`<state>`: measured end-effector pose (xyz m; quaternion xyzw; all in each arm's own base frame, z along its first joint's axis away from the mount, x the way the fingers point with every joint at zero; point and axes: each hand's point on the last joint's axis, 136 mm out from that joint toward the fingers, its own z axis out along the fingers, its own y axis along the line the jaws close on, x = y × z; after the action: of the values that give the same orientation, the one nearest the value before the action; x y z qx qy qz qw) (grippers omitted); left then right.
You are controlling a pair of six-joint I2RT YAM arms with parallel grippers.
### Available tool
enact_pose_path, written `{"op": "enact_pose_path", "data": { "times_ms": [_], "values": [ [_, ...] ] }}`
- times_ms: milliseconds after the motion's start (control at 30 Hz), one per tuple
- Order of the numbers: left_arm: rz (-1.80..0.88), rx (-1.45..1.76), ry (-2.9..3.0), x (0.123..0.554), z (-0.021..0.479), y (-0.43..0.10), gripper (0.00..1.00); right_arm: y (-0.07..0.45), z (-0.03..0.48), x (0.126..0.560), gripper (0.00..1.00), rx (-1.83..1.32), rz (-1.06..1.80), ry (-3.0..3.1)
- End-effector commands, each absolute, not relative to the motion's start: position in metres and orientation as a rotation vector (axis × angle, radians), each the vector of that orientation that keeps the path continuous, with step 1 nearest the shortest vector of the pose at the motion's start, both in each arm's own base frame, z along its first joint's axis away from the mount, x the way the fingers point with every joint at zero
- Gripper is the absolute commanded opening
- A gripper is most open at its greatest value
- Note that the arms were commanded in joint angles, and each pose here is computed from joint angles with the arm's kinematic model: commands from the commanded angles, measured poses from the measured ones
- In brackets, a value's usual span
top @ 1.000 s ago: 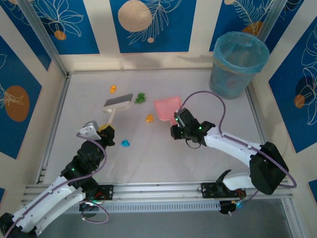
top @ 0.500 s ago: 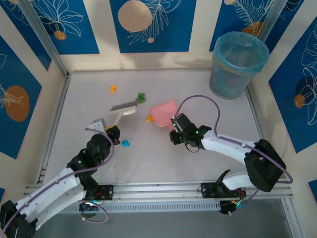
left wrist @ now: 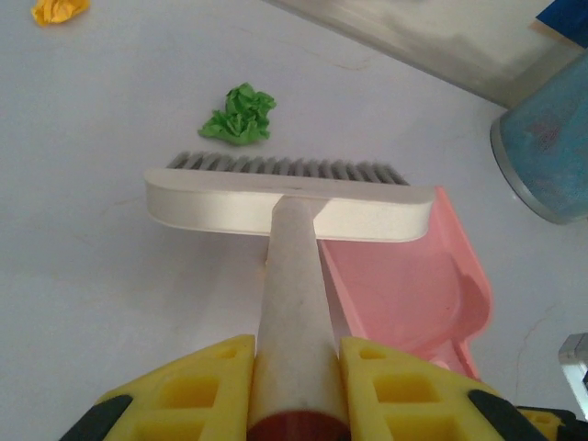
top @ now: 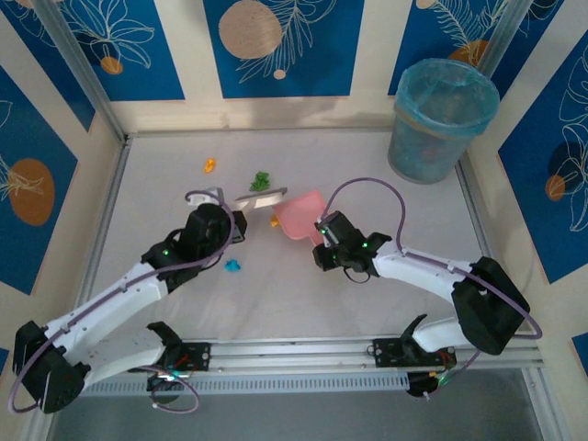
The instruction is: Sweep away the paper scraps from the table
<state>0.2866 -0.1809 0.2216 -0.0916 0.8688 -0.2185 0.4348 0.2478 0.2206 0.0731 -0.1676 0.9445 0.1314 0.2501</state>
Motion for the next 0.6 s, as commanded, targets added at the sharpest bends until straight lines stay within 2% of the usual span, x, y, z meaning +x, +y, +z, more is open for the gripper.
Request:
{"op": "enact_pose_path", "data": {
  "times_ms": [0,167,267,567],
  "values": [
    [-0.480,-0.168,2.233,0.289,0.239,-0.187,0.00,0.228,0.083,0.243,0.00,-0.519,0.410,2.541],
    [-0.350,-0.173,2.314,0.298,0.248,-0.185,0.00,0.228,0.081,0.241,0.00,-0.536,0.408,2.561],
    [-0.383,-0.193,2.287,0.300,0.252,-0.188,0.00,0.224,0.082,0.242,0.00,-0.520,0.371,2.574],
    [-0.316,-0.099,2.350,0.303,0.253,-0.193,0.00,0.238,0.098,0.223,0.00,-0.600,0.498,2.576]
  ]
}}
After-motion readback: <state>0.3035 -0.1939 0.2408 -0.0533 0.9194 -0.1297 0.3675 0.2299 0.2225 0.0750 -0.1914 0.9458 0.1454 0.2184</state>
